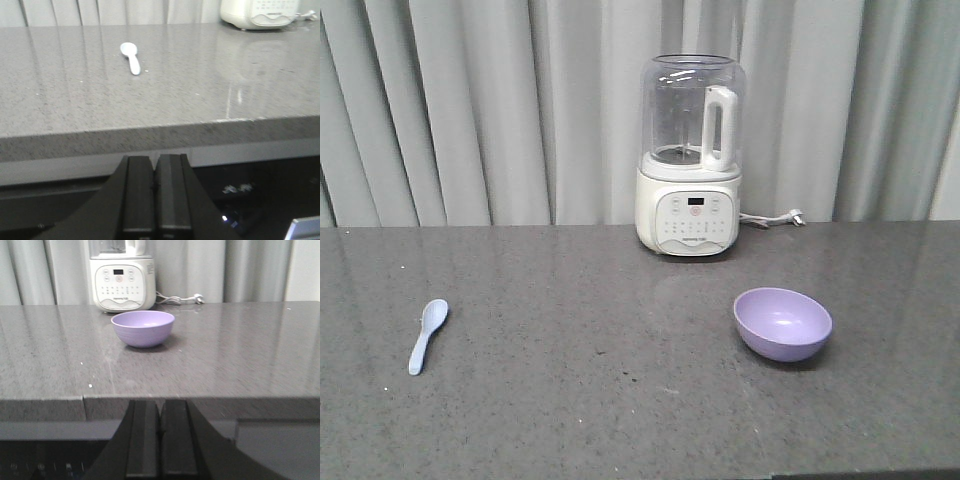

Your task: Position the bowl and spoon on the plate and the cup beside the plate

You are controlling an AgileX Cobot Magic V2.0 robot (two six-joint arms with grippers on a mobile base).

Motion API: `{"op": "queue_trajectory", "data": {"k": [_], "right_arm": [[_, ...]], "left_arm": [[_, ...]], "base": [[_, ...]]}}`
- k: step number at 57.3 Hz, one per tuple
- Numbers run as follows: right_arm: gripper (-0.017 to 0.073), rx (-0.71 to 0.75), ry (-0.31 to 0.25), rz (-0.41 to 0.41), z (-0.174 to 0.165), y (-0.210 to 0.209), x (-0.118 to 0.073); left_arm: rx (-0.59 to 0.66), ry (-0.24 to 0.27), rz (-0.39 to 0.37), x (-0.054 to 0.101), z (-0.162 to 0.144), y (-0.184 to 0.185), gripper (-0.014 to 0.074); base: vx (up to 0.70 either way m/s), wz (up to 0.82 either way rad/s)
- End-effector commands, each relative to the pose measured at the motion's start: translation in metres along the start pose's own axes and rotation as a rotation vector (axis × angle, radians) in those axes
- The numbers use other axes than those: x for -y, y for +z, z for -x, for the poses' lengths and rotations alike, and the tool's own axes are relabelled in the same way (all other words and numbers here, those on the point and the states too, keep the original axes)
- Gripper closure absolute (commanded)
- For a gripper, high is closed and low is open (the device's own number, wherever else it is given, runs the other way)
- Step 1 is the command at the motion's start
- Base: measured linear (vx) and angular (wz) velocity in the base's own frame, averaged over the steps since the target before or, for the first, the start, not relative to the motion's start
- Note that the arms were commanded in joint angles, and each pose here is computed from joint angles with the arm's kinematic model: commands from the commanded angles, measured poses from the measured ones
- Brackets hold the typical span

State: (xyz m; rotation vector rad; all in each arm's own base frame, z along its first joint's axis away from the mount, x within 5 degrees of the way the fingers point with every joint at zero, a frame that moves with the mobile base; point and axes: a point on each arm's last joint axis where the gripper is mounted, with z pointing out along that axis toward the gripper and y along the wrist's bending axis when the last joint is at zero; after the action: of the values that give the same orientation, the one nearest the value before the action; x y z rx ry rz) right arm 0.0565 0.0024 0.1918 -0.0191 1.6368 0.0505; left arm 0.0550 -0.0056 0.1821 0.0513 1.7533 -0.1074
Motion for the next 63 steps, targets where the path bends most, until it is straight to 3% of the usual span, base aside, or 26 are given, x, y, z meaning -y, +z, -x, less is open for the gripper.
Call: {"op": "queue_trajectory", "data": {"k": [1,35,63], "right_arm": [[0.0568,0.088,-0.011,-0.005,0.0063,-0.0003,0.0002],[0.0568,0.088,-0.011,-0.005,0.0063,-0.0003,0.0002],[0.0568,0.088,-0.011,-0.005,0.0063,-0.0003,0.0002]], "left_arm": [[0.107,-0.004,-0.005,0.0007,0.0152,-0.0032,0.0596],[0.107,-0.004,-0.005,0.0007,0.0152,-0.0032,0.0596],[0.107,-0.004,-0.005,0.0007,0.0152,-0.0032,0.0596]], "base": [[0.34,0.24],[0.29,0.16],[0.06,-0.05]]}}
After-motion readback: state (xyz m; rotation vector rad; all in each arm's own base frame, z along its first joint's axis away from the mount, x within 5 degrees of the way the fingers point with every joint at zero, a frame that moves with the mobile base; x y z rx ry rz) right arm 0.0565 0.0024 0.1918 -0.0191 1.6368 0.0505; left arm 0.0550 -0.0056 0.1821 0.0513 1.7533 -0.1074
